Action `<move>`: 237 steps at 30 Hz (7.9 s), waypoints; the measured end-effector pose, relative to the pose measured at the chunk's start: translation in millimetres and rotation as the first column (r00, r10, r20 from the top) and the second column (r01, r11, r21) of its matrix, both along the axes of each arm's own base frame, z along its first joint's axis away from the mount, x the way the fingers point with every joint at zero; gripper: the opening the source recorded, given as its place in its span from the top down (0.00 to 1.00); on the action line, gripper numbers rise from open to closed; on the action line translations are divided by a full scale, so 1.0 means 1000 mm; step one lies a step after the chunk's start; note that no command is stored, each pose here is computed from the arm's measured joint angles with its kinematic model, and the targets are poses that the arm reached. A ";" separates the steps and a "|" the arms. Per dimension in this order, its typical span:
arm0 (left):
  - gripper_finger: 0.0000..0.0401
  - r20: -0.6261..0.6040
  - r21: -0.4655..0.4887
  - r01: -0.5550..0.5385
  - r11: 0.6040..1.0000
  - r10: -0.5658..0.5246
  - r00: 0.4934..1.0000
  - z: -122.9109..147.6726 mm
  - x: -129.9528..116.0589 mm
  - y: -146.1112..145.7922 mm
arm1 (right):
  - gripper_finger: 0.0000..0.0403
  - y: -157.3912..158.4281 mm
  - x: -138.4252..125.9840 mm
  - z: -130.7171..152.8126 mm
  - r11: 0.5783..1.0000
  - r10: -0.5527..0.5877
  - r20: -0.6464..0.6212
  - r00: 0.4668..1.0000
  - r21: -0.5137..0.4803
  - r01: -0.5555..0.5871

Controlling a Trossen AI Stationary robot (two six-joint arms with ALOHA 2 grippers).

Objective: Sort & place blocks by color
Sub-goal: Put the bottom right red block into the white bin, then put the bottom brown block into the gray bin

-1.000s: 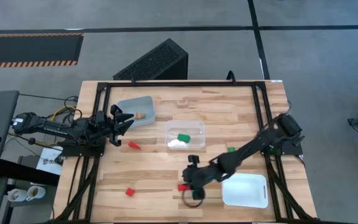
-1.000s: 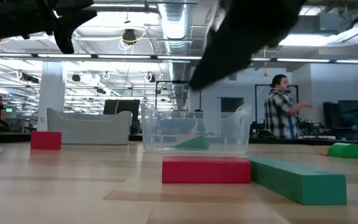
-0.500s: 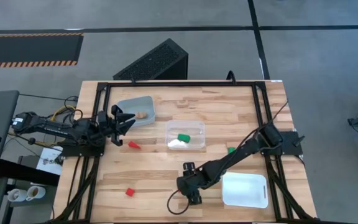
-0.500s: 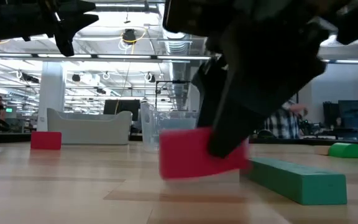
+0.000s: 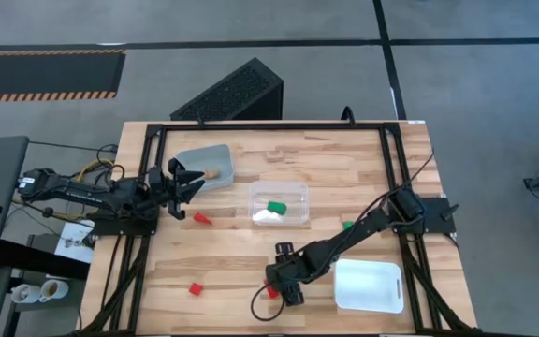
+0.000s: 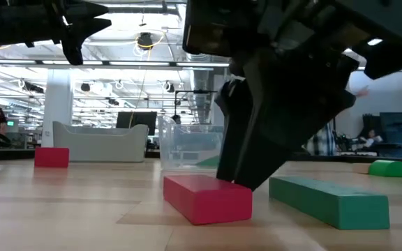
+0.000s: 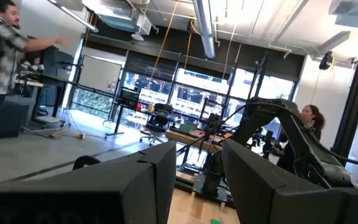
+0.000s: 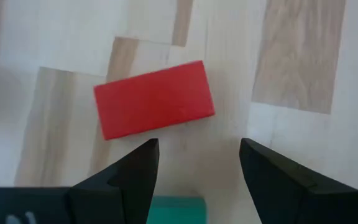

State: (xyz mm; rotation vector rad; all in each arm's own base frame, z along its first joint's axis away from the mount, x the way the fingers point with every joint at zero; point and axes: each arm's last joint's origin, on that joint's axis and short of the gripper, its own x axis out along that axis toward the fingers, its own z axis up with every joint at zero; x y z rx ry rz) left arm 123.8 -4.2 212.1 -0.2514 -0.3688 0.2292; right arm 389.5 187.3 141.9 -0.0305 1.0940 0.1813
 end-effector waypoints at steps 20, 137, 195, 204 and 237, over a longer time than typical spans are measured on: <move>0.70 -0.020 -0.001 -0.007 1.000 0.007 1.000 -0.002 0.001 0.000 | 0.38 -0.005 0.020 0.020 0.935 -0.294 0.031 0.955 0.219 0.280; 0.70 -0.048 -0.073 0.107 0.992 -0.110 0.993 -0.007 0.003 -0.003 | 0.72 0.043 -0.012 0.078 0.740 -0.655 0.250 0.713 0.018 0.673; 0.70 -0.079 -0.096 0.090 0.991 -0.098 0.992 -0.011 0.004 -0.002 | 0.28 0.045 -0.161 0.107 0.572 -0.786 0.347 0.512 0.093 0.815; 0.70 -0.078 -0.098 0.084 0.992 -0.092 0.993 -0.011 0.004 -0.002 | 0.28 0.036 -0.113 0.117 0.803 -0.561 0.353 0.749 0.015 0.595; 0.70 -0.089 -0.101 0.083 0.991 -0.093 0.992 -0.012 0.005 -0.002 | 0.28 -0.074 -0.207 0.102 0.619 -0.761 0.159 0.628 -0.107 0.778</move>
